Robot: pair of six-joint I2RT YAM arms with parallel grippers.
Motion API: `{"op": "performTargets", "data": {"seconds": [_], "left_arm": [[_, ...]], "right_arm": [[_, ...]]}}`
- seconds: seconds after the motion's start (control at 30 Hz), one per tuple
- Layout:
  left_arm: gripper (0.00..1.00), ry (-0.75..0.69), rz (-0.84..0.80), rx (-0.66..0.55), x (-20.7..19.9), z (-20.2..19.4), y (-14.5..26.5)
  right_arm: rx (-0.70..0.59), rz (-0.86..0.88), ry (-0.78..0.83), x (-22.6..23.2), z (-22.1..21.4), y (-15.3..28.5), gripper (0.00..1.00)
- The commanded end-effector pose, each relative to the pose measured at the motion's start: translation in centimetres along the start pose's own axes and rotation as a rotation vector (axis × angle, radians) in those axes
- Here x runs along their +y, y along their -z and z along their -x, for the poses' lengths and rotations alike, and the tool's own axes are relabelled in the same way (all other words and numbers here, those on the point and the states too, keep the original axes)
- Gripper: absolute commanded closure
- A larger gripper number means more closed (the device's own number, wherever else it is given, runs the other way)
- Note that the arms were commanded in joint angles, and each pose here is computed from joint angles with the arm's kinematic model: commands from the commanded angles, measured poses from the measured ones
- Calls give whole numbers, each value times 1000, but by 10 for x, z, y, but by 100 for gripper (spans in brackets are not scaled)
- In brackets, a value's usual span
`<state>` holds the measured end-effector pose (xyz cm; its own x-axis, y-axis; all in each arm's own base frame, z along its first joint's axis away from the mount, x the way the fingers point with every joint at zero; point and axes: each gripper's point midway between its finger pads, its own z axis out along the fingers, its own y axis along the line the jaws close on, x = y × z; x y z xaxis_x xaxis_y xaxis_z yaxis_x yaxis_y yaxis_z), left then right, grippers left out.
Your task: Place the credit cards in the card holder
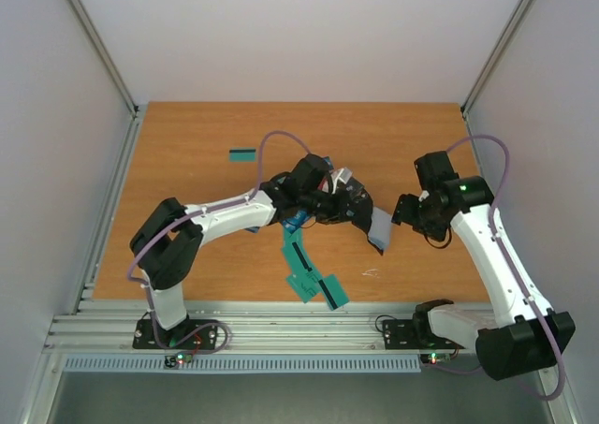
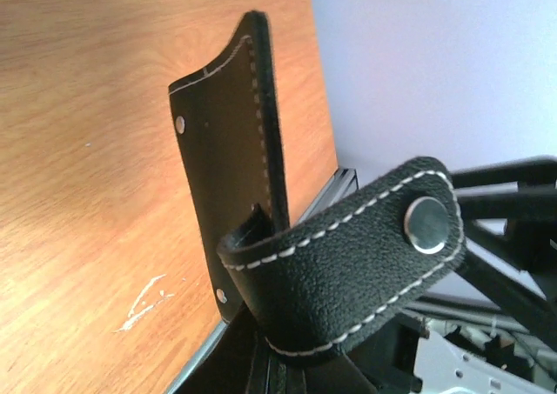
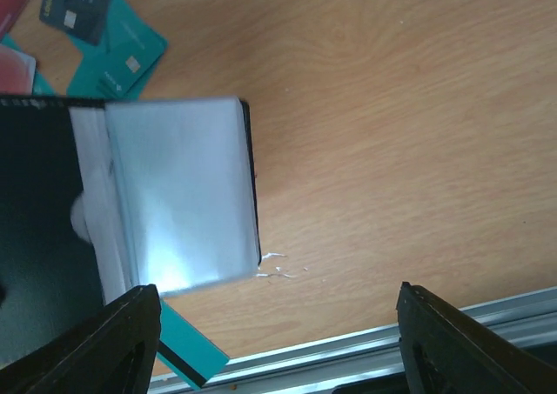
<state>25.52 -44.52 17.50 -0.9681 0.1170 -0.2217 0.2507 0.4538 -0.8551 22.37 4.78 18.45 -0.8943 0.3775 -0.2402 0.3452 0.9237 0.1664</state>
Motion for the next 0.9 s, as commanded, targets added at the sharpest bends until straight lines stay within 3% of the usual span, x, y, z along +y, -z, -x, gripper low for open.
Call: {"op": "performTargets", "data": {"seconds": [0.0,0.17,0.33,0.67,0.73,0.87], "left_arm": [[100,104,-24,-67,26,10,-4],[98,229,48,22,90,-23,-31],[94,316,121,69,124,-44,-37],[52,266,298,98,135,-59,-6],[47,237,335,106,136,-60,-2],[47,198,390,133,145,-62,0]], "right_arm": [[16,61,-39,1,-9,-1,22],[96,246,5,31,-23,-10,11],[212,369,23,52,-40,-28,6],[296,342,37,56,-38,-70,5],[301,345,60,58,-36,-75,6],[307,329,85,59,-30,-88,7]]}}
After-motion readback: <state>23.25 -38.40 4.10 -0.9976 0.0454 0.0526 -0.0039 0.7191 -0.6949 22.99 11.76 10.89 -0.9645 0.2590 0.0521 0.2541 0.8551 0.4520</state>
